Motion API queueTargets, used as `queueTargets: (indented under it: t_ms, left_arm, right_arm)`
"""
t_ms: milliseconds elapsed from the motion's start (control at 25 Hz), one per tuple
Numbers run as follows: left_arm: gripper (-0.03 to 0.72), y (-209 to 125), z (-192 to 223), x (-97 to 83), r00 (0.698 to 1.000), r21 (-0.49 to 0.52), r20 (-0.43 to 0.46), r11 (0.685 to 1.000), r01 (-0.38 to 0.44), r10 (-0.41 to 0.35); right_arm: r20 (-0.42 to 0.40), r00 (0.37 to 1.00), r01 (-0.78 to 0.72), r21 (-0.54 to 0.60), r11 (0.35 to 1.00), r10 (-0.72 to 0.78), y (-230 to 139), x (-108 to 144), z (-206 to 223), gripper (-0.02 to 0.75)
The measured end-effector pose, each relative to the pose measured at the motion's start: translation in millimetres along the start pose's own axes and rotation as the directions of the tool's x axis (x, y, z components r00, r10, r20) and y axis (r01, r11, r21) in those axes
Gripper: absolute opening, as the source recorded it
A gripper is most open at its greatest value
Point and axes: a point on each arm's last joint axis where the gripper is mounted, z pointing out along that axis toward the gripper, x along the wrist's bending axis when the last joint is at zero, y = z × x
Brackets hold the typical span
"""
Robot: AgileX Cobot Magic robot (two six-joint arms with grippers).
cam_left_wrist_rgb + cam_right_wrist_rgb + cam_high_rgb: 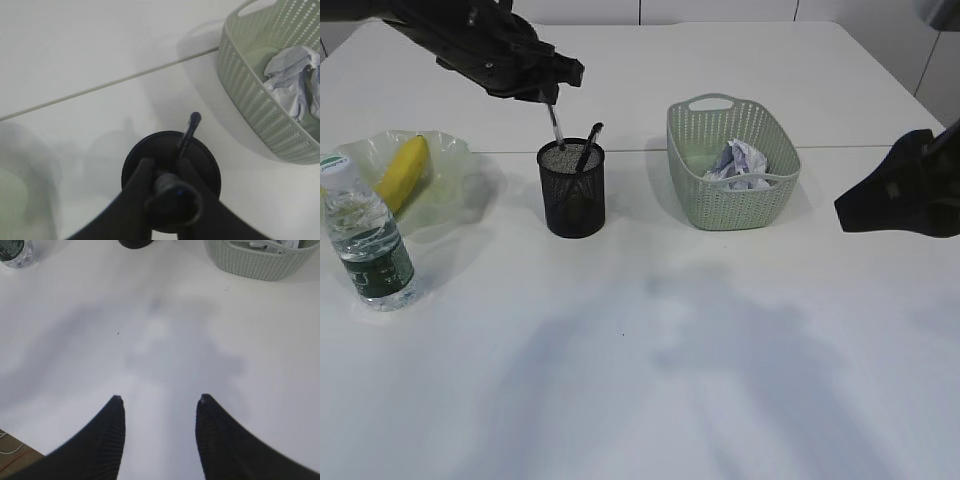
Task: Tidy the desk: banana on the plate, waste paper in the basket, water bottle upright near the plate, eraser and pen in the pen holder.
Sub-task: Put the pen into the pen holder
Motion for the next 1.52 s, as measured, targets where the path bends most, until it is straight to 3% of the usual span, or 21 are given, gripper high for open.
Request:
queueTargets:
  t_ms: [1240, 1360, 1520]
  left_arm:
    - [0.074, -23, 27, 1.9, 1.000, 0.138, -0.007, 0.990, -0.021, 0.023]
    - [0.118, -24, 28, 1.9, 1.000, 0.139, -0.006, 0.990, -0.023, 0.024]
    - [0.260, -24, 28, 1.9, 1.000, 0.140, -0.006, 0.990, -0.023, 0.024]
  right_arm:
    - [0.000, 1.000, -0.002, 0.001, 1.000, 0.002, 0, 0, 0, 0.356]
    - [0.000, 1.000, -0.002, 0.001, 1.000, 0.002, 0, 0, 0, 0.356]
    - [0.000, 1.000, -0.002, 0.001, 1.000, 0.002, 0, 0, 0, 0.356]
